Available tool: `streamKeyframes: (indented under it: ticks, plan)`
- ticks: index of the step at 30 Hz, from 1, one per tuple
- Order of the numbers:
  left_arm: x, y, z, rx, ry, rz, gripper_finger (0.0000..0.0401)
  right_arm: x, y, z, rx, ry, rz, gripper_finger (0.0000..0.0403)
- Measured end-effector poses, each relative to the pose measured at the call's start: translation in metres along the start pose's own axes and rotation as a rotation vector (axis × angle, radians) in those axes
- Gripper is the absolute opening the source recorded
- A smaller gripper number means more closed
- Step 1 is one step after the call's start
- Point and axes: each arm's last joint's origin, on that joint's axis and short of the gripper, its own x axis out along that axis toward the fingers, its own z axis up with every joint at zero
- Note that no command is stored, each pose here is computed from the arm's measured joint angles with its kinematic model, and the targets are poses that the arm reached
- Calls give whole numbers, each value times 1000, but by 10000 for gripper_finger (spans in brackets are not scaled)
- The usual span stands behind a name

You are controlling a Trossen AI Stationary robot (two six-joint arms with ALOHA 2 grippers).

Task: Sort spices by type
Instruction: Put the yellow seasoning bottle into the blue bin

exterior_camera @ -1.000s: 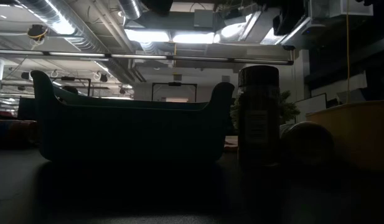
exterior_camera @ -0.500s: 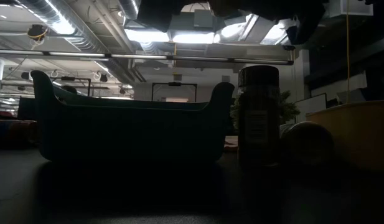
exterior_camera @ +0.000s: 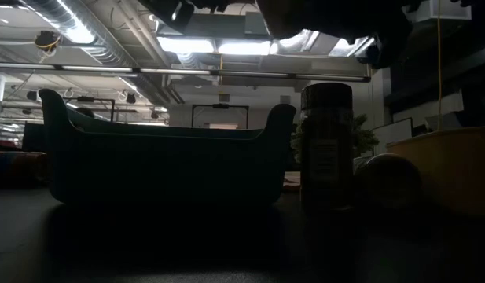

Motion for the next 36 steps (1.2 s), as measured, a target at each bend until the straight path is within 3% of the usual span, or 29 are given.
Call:
streamKeyframes:
  ticks: [9,16,19,23,29,33,36]
  plan:
    - [3,0,-10,117,72,0,258,0,7,-5,70,74,52,161]
    - [9,1,-35,284,142,1,258,-1,10,-7,220,92,75,161]
    - [12,7,-49,374,132,65,258,-1,10,-6,306,91,75,161]
    - [14,21,-66,530,15,228,258,-1,11,-6,466,87,77,161]
    - [12,33,-84,796,-304,462,258,-1,12,-4,748,36,143,161]
    - [11,31,-94,919,-480,517,258,-1,12,-3,878,24,165,161]
    - [10,30,-97,956,-518,523,258,-1,11,-2,934,20,159,161]
